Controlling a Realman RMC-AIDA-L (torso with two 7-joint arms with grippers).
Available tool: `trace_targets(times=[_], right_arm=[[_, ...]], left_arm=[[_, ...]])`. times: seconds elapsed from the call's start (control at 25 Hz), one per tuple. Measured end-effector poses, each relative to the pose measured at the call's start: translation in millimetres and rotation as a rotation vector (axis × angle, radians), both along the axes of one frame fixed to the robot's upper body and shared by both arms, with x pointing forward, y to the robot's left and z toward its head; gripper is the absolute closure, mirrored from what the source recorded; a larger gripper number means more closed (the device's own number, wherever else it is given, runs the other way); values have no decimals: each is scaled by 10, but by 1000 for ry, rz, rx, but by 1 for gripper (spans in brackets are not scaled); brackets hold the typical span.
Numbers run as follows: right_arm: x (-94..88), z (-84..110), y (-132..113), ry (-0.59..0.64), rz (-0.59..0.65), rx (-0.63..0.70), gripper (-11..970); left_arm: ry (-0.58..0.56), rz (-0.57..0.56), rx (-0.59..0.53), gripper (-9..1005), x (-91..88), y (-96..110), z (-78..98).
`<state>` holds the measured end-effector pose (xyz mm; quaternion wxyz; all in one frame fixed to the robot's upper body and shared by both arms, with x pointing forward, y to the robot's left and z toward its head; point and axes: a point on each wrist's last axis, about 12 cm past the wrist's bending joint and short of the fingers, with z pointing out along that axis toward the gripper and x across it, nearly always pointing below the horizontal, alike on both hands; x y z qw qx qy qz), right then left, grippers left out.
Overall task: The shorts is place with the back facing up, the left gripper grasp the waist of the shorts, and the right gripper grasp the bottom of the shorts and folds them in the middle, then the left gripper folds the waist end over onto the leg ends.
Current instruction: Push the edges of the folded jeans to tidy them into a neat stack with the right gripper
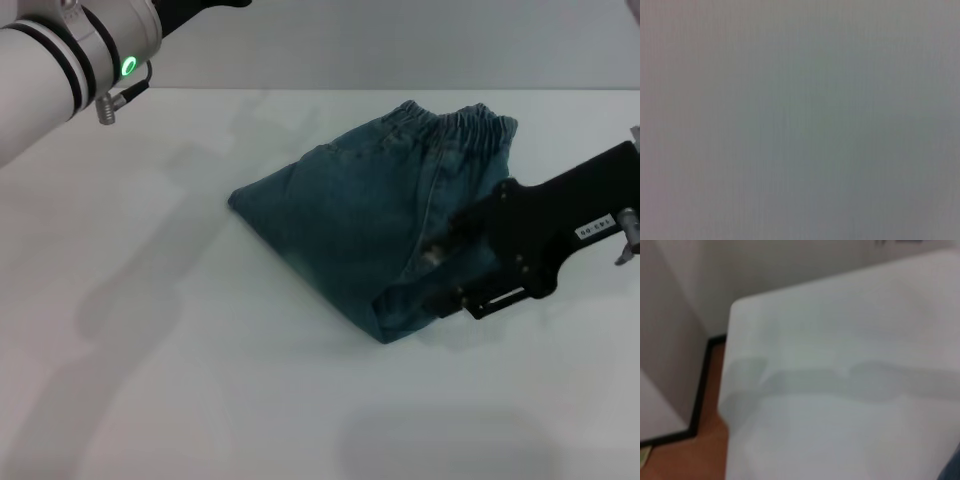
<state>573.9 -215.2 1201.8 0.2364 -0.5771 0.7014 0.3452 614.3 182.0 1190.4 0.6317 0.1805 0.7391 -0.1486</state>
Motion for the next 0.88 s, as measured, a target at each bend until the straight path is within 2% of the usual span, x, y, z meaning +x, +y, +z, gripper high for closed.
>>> trace_targets(times=[0.2, 0.48, 0.88], right_arm=[[56, -67, 104, 47, 17, -119, 356], [94, -403, 383, 91, 42, -288, 356], [144, -609, 513, 72, 26, -342, 356]], left_arm=[[7, -4, 0, 154, -4, -3, -10], [16, 0, 0, 154, -7, 4, -40], [32, 10, -7, 154, -4, 25, -92]])
